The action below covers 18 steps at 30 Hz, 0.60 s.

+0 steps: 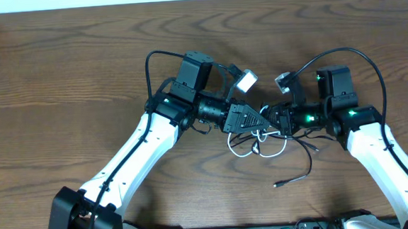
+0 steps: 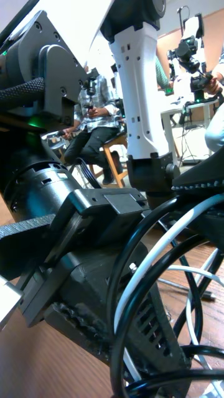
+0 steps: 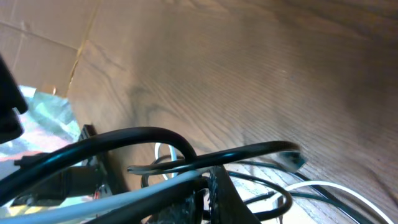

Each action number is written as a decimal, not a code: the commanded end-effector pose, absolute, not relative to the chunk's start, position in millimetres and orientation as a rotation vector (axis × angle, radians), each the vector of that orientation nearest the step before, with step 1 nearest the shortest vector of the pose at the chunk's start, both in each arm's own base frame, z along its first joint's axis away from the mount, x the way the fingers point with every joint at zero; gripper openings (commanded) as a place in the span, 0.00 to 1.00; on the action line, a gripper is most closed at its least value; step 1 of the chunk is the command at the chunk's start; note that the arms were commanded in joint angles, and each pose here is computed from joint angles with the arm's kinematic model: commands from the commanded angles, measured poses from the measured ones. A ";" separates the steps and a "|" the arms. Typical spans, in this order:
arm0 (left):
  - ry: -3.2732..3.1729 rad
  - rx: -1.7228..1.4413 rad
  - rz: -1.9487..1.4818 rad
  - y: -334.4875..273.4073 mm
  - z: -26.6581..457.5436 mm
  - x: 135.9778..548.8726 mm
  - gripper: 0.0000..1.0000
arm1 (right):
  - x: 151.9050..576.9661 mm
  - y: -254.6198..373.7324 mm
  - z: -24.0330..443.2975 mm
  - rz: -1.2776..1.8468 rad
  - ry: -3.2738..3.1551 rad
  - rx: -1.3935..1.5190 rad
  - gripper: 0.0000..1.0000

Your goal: Untangle cables

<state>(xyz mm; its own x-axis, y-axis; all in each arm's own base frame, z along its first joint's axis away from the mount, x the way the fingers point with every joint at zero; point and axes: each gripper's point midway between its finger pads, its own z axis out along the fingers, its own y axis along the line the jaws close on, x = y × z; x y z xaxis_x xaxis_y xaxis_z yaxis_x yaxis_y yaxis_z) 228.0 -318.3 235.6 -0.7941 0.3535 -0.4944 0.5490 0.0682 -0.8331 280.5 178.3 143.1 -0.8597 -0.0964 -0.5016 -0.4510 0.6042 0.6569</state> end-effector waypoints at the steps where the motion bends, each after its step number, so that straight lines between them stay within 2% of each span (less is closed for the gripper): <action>1: 2.137 0.962 -1.812 -318.8 238.1 226.7 0.08 | 292.3 159.5 128.5 0.940 2.502 -0.338 0.01; 5: 2.199 0.906 -1.700 -317.4 225.9 238.8 0.08 | 293.6 106.5 92.9 0.540 2.705 -0.003 0.01; 10: 2.467 0.697 -1.322 -293.8 177.3 267.1 0.07 | 272.6 40.5 71.5 0.052 2.812 0.334 0.01; 14: 2.631 0.564 -1.021 -262.9 144.8 280.7 0.08 | 262.3 17.1 69.9 -0.125 2.806 0.473 0.01; 18: 2.715 0.484 -0.816 -237.3 127.2 287.8 0.07 | 259.4 14.4 68.9 -0.137 2.798 0.548 0.01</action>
<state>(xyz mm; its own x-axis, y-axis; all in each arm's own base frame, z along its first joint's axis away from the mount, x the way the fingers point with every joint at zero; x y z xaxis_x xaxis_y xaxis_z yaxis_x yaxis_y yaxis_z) 265.0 -267.6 141.2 -0.9132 0.2731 -0.3025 0.4071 0.6451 -0.6466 258.5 33.3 68.0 -0.9266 0.2791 -0.2520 0.2798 0.9595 0.0338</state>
